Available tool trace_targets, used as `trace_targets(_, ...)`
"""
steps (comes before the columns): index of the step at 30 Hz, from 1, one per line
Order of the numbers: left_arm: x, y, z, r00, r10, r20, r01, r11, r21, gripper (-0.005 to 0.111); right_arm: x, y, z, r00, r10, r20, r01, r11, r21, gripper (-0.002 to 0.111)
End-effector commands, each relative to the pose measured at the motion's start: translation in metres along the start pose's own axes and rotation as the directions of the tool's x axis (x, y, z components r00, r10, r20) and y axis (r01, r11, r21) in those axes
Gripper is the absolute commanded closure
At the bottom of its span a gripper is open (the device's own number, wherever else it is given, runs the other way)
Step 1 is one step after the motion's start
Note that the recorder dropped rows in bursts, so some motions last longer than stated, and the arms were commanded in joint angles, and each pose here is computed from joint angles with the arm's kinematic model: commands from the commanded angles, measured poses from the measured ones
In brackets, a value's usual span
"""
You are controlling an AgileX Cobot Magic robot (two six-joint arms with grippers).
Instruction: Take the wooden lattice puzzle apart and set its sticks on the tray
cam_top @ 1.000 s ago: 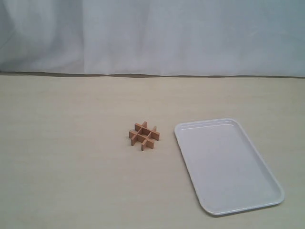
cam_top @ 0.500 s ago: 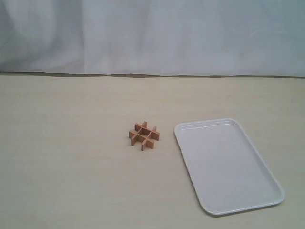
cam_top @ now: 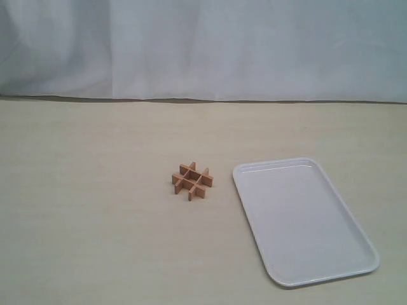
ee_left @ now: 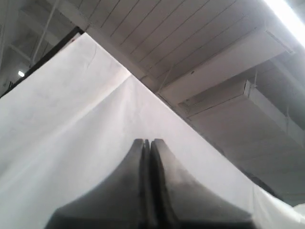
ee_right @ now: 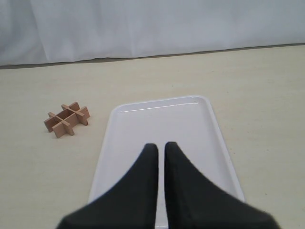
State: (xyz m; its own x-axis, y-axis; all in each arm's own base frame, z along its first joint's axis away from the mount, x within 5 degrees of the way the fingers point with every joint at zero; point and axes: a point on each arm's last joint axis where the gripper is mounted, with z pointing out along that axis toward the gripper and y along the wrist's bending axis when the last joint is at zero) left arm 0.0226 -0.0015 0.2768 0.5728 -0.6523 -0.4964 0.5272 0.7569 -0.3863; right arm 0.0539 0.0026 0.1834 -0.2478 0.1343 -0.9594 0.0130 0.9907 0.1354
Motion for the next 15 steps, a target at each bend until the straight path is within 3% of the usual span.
trace_targets(1, -0.008, -0.016, 0.023, 0.976, 0.146, -0.16, -0.146, 0.989, 0.007, 0.107, 0.001, 0.0, 0.0, 1.0, -0.003, 0.001, 0.003, 1.0, 0.002, 0.104)
trace_targets(2, -0.013, -0.021, 0.04, 0.96, 0.216, -0.179, -0.215, 0.976, 0.023, 0.107, 0.001, 0.0, 0.0, 1.0, -0.003, 0.001, 0.003, 1.0, 0.002, 0.104)
trace_targets(6, -0.006, -0.02, 0.085, 0.9, 0.33, -0.284, -0.332, 0.942, 0.045, 0.107, 0.001, 0.0, 0.0, 1.0, -0.003, 0.001, 0.003, 1.0, 0.002, 0.104)
trace_targets(9, 0.019, -0.005, 0.126, 0.792, 0.412, -0.452, -0.421, 0.903, 0.085, 0.107, 0.001, 0.0, 0.0, 1.0, -0.003, 0.001, 0.003, 1.0, 0.002, 0.104)
trace_targets(12, 0.056, 0.019, 0.159, 0.611, 0.496, -0.617, -0.509, 0.843, 0.174, 0.107, 0.001, 0.0, 0.0, 1.0, -0.003, 0.001, 0.003, 1.0, 0.002, 0.104)
trace_targets(15, 0.093, 0.053, 0.18, 0.371, 0.469, -0.802, -0.585, 0.788, 0.19, 0.107, 0.001, 0.0, 0.0, 1.0, -0.003, 0.001, 0.003, 1.0, 0.002, 0.104)
